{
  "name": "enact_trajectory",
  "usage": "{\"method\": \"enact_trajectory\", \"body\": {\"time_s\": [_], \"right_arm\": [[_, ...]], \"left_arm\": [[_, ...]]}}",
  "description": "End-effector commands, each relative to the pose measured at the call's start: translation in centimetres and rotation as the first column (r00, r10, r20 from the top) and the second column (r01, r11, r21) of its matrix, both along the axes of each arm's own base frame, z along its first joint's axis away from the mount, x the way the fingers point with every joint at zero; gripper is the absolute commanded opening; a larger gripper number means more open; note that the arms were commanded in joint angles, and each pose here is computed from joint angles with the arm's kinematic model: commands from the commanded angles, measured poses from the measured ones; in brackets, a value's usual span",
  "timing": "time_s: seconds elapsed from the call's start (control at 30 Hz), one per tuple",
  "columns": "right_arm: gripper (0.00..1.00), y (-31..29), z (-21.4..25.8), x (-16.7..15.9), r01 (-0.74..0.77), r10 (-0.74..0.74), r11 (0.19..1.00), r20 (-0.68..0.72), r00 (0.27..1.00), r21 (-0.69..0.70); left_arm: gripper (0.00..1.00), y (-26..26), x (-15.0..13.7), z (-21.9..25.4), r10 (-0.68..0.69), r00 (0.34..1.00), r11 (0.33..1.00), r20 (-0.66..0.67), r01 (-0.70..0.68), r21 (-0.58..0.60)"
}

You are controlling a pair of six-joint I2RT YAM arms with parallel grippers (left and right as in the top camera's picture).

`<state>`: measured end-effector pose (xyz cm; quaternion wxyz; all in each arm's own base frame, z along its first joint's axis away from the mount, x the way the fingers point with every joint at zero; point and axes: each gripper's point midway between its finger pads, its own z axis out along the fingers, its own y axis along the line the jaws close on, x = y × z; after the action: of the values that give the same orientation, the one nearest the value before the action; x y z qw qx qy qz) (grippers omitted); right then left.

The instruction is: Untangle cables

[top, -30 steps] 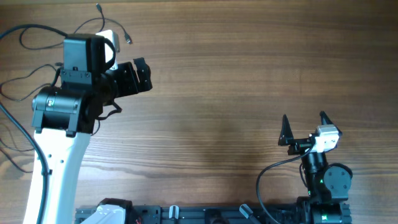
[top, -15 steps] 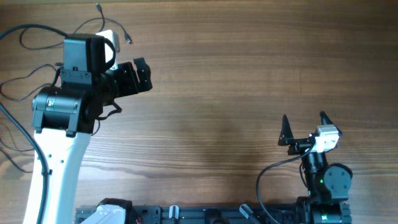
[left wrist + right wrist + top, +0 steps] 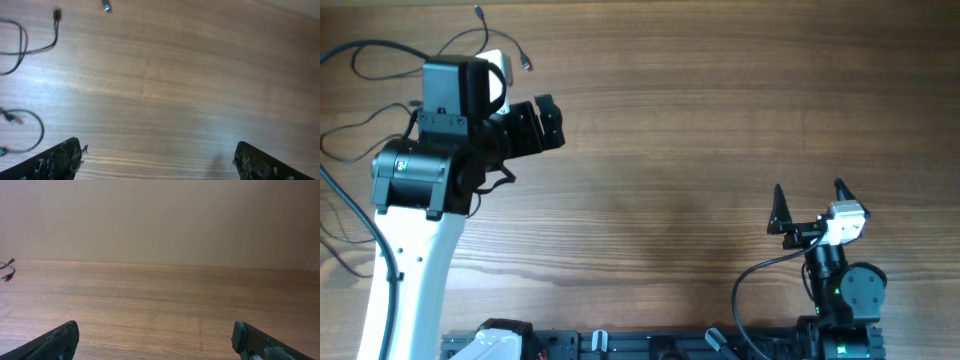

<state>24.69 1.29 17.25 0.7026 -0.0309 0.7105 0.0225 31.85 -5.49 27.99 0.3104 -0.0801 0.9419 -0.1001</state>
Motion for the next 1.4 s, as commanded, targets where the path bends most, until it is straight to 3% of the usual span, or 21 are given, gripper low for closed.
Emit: {"method": "enact_trajectory", "body": {"time_s": [0.0, 0.27, 0.47, 0.63, 0.8, 1.07, 1.37], "right_arm": [[1.0, -0.2, 0.3, 0.0, 0.014, -0.014, 1.0, 0.012, 1.0, 0.013], [1.0, -0.2, 0.3, 0.0, 0.014, -0.014, 1.0, 0.012, 1.0, 0.013], [1.0, -0.2, 0.3, 0.0, 0.014, -0.014, 1.0, 0.012, 1.0, 0.013], [1.0, -0.2, 0.3, 0.0, 0.014, -0.014, 1.0, 0.012, 1.0, 0.013], [1.0, -0.2, 0.3, 0.0, 0.014, -0.014, 1.0, 0.012, 1.0, 0.013], [1.0, -0.2, 0.3, 0.0, 0.014, -0.014, 1.0, 0.012, 1.0, 0.013], [1.0, -0.2, 0.3, 0.0, 0.014, -0.014, 1.0, 0.012, 1.0, 0.013]], "left_arm": [[1.0, 0.3, -0.8, -1.2, -0.008, 0.998, 0.999, -0.06, 0.01, 0.034], [1.0, 1.0, -4.4, -7.9, 0.001, 0.977, 0.998, -0.212, 0.013, 0.062], [1.0, 2.0, -7.4, -12.9, 0.023, 0.973, 0.998, -0.229, -0.007, 0.067], [1.0, 2.2, -9.0, -13.3, 0.019, 0.988, 0.998, -0.152, -0.01, 0.057], [1.0, 2.3, -9.6, -11.7, 0.015, 0.999, 0.999, 0.043, -0.017, 0.031], [1.0, 2.1, -11.5, -12.2, -0.082, 0.98, 0.995, 0.181, 0.069, 0.076], [1.0, 2.0, -13.3, -11.1, -0.089, 0.929, 0.996, 0.36, 0.075, 0.053]]}}
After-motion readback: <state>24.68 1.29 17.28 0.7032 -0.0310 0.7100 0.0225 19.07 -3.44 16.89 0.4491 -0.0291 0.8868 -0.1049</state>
